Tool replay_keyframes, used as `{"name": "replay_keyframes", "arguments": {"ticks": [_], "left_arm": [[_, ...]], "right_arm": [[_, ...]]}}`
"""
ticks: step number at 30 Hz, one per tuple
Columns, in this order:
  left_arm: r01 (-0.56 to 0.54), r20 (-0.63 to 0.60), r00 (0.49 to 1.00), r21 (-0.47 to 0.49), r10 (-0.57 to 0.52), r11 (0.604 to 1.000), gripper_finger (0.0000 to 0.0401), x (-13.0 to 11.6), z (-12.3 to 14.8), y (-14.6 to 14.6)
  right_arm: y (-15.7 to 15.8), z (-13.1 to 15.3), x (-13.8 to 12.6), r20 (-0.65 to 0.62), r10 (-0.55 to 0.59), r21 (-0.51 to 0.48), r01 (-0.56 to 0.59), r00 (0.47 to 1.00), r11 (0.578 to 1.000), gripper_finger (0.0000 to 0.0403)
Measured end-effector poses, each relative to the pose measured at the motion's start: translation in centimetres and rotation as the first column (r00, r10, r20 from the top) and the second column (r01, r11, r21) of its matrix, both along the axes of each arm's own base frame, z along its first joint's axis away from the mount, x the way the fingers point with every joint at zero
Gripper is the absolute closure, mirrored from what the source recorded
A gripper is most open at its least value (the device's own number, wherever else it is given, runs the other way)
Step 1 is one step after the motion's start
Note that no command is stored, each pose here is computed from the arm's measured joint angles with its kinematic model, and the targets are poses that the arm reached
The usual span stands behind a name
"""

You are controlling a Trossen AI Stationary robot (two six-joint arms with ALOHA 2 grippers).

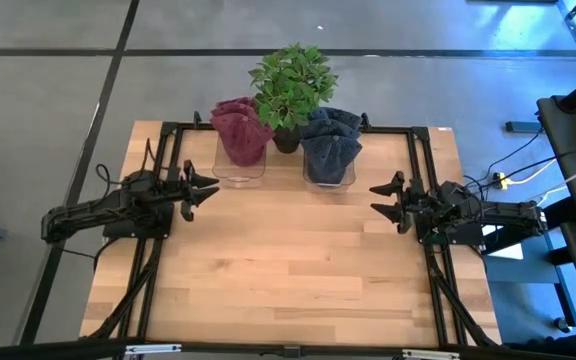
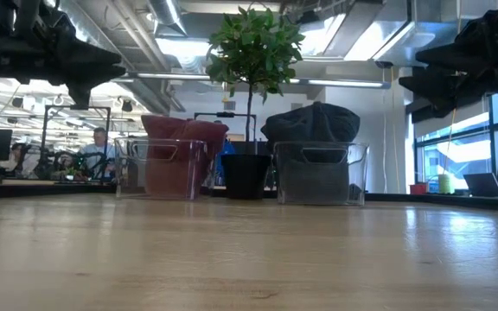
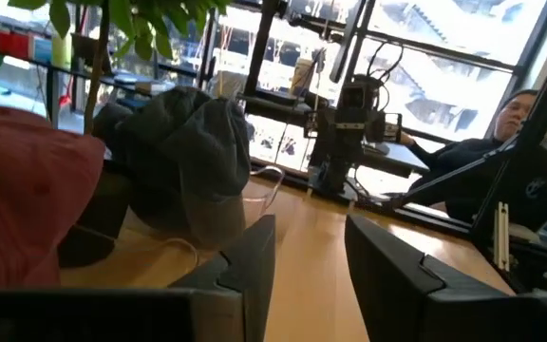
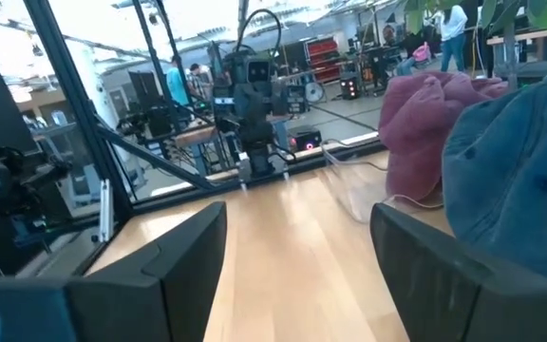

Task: Pick & Place hat
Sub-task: Return to Home Position

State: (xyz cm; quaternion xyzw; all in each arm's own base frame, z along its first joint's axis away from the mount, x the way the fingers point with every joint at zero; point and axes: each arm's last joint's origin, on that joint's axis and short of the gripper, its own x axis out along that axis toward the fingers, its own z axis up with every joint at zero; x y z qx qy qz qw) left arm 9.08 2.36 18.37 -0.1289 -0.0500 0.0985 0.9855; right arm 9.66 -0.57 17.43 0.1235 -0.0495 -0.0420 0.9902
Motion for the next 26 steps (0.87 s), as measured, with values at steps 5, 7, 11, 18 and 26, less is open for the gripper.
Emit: {"name": "replay_keyframes", "arguments": {"ticks": [5, 7, 11, 18, 26], "left_arm": [[0.004, -0.061, 0.998, -0.012, -0.005, 1.000, 0.0277, 0.05, -0.57, 0.00], [0.004, -0.078, 0.997, -0.020, -0.005, 1.000, 0.0278, 0.05, -0.75, 0.00], [0.004, -0.077, 0.997, -0.051, -0.008, 0.999, 0.0276, 0.05, -0.81, 0.00], [0.004, -0.082, 0.997, -0.038, -0.007, 0.999, 0.0280, 0.05, -0.82, 0.00], [0.005, -0.099, 0.995, 0.046, -0.001, 0.999, 0.0276, 0.05, -0.82, 0.00]], "right_arm": [[-0.09, -0.15, 0.01, -0.016, -0.031, -0.017, 0.031, 0.999, 0.999, 0.0142], [-0.10, -0.33, 0.02, -0.031, -0.036, -0.022, 0.035, 0.999, 0.999, 0.0142], [-0.08, -0.50, 0.04, -0.050, -0.032, -0.046, 0.030, 0.998, 0.998, 0.0142], [-0.05, -0.54, 0.06, -0.061, -0.029, -0.112, 0.022, 0.998, 0.994, 0.0142], [-0.05, -0.54, 0.06, -0.062, -0.028, -0.119, 0.020, 0.998, 0.993, 0.0142]]}}
